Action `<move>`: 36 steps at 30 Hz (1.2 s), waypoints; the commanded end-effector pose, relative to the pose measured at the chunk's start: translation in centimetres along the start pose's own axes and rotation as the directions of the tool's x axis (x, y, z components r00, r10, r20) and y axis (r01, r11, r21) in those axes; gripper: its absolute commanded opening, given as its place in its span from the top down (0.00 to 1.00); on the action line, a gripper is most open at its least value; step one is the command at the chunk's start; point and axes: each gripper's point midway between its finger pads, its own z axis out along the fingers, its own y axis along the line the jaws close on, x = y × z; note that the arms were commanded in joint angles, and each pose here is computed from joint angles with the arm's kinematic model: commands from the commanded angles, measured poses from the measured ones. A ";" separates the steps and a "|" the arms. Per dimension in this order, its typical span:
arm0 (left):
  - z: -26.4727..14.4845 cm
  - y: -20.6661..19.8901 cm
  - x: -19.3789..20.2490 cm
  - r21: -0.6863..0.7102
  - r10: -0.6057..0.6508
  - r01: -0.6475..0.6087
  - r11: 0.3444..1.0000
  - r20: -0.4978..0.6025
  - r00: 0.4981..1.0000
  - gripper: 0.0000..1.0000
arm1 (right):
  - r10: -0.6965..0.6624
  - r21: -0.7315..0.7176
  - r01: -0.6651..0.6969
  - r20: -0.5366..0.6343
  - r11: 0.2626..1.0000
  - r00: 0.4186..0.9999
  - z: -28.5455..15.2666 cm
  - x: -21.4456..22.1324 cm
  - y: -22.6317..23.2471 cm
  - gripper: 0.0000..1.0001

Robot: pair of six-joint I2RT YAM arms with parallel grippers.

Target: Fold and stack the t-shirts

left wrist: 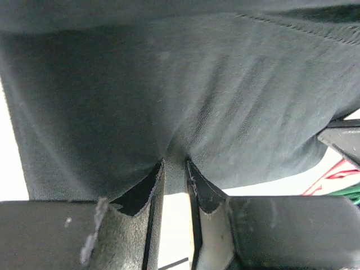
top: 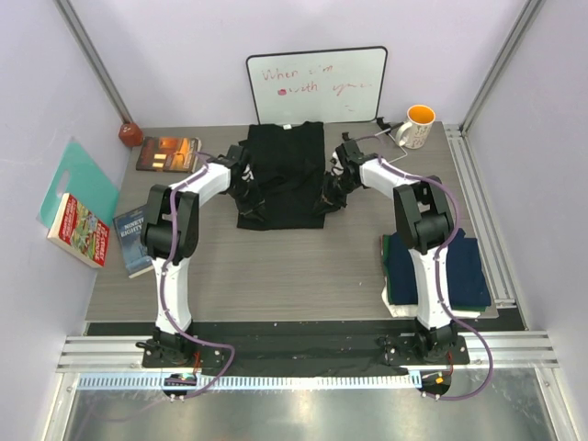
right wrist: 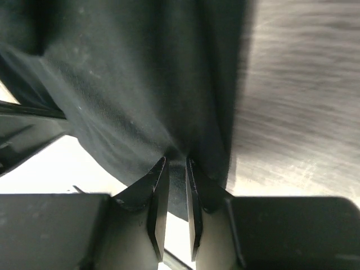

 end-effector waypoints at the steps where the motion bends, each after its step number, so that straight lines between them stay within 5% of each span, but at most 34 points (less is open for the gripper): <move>1: 0.9 1.6 1.4 -0.111 0.077 -0.080 0.991 -0.026 0.997 0.79 | -0.106 0.154 0.123 -0.117 0.980 0.988 1.2 3.5 -2.5 0.76; 5: 1.4 2.6 2.5 -0.171 0.103 -0.111 0.979 -0.050 0.993 0.80 | -0.184 0.256 0.230 -0.190 0.939 0.964 1.9 5.5 -4.2 0.78; 6: 1.4 2.9 3.0 -0.185 0.101 -0.111 0.976 -0.062 0.993 0.83 | -0.192 0.275 0.245 -0.205 0.930 0.960 2.0 6.0 -4.5 0.87; 7: 1.5 3.0 3.3 -0.195 0.102 -0.114 0.974 -0.071 0.992 0.97 | -0.205 0.306 0.264 -0.212 0.915 0.956 2.0 6.2 -5.1 0.92; 9: 1.5 3.7 4.3 -0.224 0.095 -0.116 0.968 -0.102 0.990 1.00 | -0.230 0.334 0.302 -0.238 0.893 0.944 1.9 7.1 -5.4 0.99; 20: -1.6 7.4 12.4 -0.367 0.130 -0.240 0.899 -0.300 0.945 1.00 | -0.218 0.435 0.350 -0.324 0.830 0.921 -0.6 12.0 -8.4 0.99; 36: -4.8 10.4 20.6 -0.350 0.096 -0.240 0.906 -0.384 0.918 0.96 | -0.198 0.434 0.389 -0.423 0.812 0.884 -5.4 21.5 -9.6 0.96</move>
